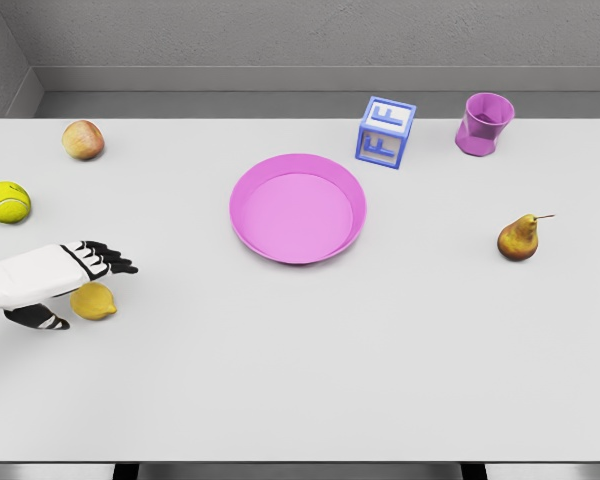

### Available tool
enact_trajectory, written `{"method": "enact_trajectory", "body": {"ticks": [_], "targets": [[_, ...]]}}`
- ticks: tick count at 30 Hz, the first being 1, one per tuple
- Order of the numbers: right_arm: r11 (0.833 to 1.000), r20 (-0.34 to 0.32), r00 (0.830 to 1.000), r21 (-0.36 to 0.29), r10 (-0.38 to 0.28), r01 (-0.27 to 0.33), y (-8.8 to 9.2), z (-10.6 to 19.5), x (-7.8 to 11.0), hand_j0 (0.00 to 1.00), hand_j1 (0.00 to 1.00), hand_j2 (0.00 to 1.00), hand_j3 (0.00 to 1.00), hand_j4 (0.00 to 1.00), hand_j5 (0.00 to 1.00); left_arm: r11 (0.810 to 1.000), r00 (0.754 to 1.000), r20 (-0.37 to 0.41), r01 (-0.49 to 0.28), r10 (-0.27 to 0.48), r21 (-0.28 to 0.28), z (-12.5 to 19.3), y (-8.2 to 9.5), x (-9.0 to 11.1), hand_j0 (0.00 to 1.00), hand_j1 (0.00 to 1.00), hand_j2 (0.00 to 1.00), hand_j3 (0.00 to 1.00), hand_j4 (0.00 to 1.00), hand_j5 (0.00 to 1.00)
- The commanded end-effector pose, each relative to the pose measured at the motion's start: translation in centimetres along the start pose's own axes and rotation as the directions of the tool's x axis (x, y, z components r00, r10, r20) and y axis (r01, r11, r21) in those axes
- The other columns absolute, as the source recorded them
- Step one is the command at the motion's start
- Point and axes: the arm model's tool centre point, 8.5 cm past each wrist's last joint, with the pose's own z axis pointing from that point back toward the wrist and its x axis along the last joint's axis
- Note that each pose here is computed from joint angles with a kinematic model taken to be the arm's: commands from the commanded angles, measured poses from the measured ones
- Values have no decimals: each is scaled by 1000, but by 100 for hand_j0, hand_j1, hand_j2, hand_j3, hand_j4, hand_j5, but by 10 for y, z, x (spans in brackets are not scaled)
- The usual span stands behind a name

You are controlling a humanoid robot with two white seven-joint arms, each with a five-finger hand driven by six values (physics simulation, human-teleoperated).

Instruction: Put the lemon on the plate with left arm

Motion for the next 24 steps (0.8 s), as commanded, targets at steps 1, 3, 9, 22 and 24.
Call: {"method": "enact_trajectory", "body": {"ticks": [1, 3, 9, 22, 24], "targets": [[1000, 0, 1000, 1, -1, 1, 0, 0, 0, 100, 100, 100, 100, 100, 100, 1000, 1000, -9, 9, -9, -9, 0, -1, -1, 94, 94, 94, 94, 94, 94], [1000, 0, 1000, 0, -1, 1, 0, 0, 0, 100, 100, 100, 100, 100, 100, 1000, 1000, -8, 12, -12, -15, 0, -2, -1, 94, 94, 94, 94, 94, 94], [1000, -2, 1000, 0, -1, 1, 0, 0, -1, 100, 100, 100, 100, 100, 100, 999, 1000, 4, 25, -25, -45, -6, -8, 3, 82, 82, 82, 82, 82, 82], [1000, 0, 1000, 0, 0, 0, 0, 0, 0, 100, 100, 100, 100, 100, 100, 994, 999, 32, 30, -26, -103, -14, -14, 9, 64, 64, 64, 64, 64, 64], [1000, 0, 1000, 0, 0, 0, 0, 0, 0, 100, 100, 100, 100, 100, 100, 994, 999, 33, 29, -25, -107, -15, -14, 9, 61, 61, 61, 61, 61, 61]]}}
